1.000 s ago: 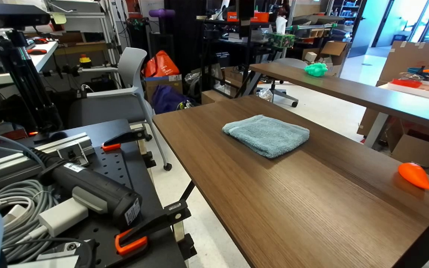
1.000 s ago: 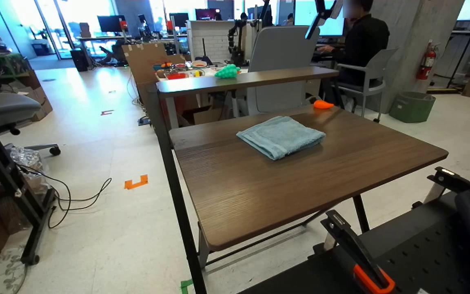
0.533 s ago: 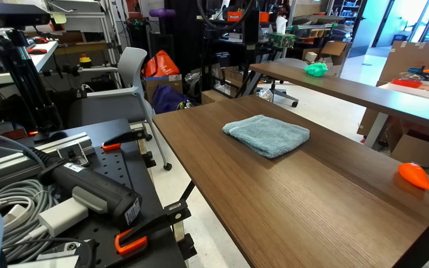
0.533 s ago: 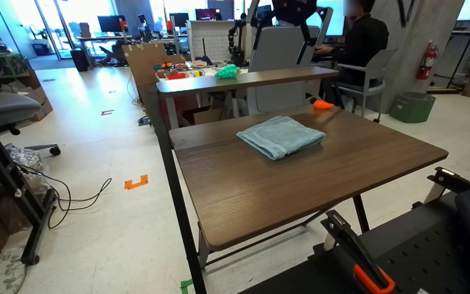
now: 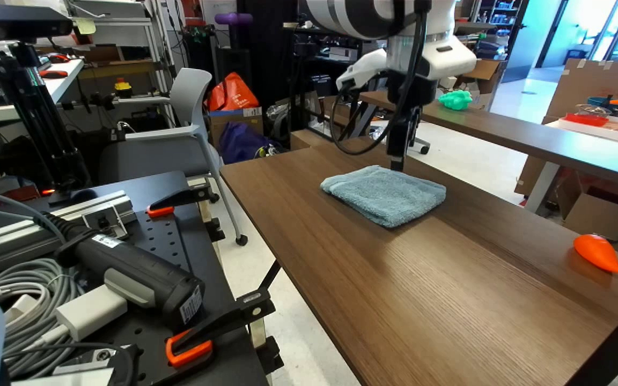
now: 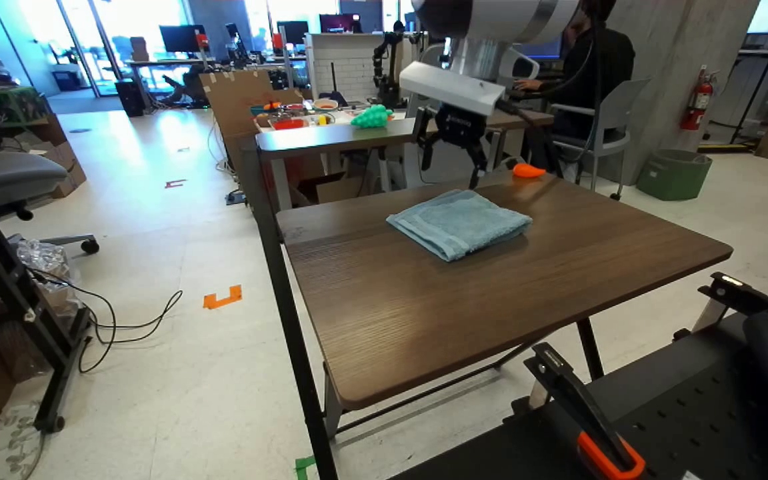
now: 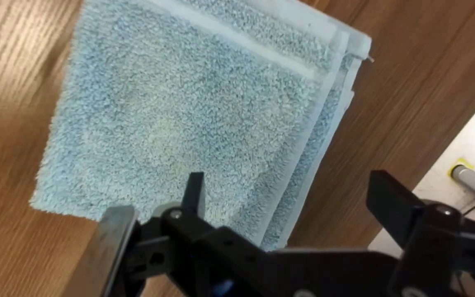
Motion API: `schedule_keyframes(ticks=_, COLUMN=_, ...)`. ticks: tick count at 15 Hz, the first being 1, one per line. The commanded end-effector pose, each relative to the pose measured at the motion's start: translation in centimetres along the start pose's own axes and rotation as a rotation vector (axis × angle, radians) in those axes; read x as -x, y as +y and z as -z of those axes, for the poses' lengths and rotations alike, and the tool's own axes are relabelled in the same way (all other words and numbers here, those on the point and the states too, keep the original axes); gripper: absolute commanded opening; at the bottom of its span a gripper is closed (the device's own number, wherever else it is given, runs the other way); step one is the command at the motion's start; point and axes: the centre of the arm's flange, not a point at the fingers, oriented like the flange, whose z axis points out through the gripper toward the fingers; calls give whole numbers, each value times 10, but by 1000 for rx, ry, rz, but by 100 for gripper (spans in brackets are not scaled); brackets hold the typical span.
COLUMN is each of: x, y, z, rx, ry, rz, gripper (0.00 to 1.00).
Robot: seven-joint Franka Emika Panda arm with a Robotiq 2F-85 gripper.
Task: Use the towel to wipe the table
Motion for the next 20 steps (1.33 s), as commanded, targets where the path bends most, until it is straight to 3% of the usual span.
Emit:
schedule_keyframes(ticks=1, x=-22, y=-31, z=-40, rx=38, ry=-14, rz=-103, gripper=100)
schedule_keyframes(ticks=8, x=-19, y=-31, z=-49, rx=119, ry=-39, rz=-210, gripper=100)
schedule_keyframes(ticks=14, x=-26, y=-7, z=6, rx=106, ry=50, rz=-157, gripper=100)
schedule_keyframes(ticks=20, x=38, y=-1, z=5, rx=184, ry=65, rz=-82, gripper=100)
